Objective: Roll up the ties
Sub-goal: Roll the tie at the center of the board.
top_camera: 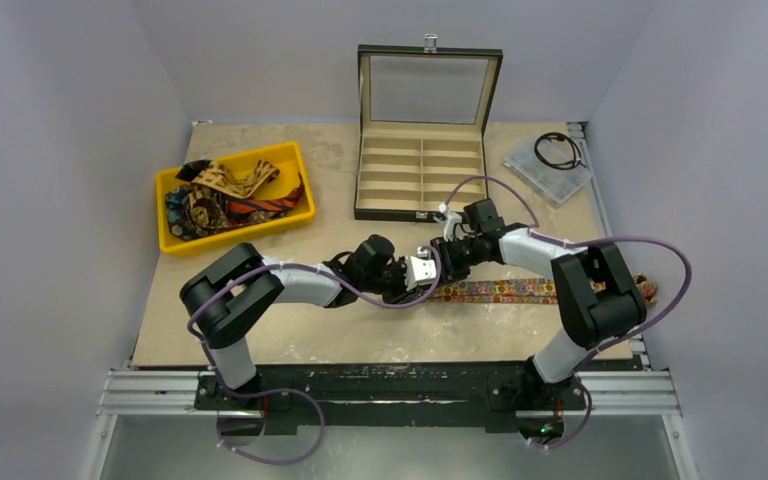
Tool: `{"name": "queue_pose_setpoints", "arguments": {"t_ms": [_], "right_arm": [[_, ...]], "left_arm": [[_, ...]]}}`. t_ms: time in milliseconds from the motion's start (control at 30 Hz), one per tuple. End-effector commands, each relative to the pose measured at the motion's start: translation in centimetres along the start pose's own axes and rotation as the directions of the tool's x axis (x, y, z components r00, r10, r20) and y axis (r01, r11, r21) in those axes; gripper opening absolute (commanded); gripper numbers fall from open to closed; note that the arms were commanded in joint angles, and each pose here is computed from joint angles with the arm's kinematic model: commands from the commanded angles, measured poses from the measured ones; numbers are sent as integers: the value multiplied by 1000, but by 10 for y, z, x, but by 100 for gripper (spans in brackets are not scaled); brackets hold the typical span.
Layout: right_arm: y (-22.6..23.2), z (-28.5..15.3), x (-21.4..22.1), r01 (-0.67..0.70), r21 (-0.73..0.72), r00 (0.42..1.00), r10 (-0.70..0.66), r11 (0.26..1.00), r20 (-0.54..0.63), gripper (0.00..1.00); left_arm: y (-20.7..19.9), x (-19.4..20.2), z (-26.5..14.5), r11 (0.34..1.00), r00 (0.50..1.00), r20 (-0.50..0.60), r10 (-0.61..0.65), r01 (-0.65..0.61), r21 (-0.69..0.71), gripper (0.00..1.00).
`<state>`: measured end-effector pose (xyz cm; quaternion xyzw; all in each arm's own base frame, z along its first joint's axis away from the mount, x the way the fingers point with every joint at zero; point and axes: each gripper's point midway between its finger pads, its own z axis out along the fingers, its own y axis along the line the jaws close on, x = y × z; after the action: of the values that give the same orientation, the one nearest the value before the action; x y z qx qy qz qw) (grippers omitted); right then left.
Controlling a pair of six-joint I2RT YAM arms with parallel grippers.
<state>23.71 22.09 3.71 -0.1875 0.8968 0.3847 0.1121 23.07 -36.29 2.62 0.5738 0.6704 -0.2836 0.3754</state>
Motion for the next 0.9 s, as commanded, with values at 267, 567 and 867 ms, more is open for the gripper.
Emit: {"name": "queue_pose_setpoints", "arguments": {"t_ms": [267, 567, 867], "right_arm": [[28, -18, -12, -56, -121, 996, 65, 991, 68, 38], [17, -2, -10, -85, -134, 995, 91, 987, 40, 32], [27, 0, -10, -95, -183, 994, 102, 979, 31, 29]], "left_arm": [[-2, 46, -6, 1000, 984, -177, -3, 2, -9, 32], [-3, 46, -4, 1000, 984, -180, -14, 14, -2, 32], [-3, 47, -1, 1000, 983, -183, -23, 24, 3, 33]]}}
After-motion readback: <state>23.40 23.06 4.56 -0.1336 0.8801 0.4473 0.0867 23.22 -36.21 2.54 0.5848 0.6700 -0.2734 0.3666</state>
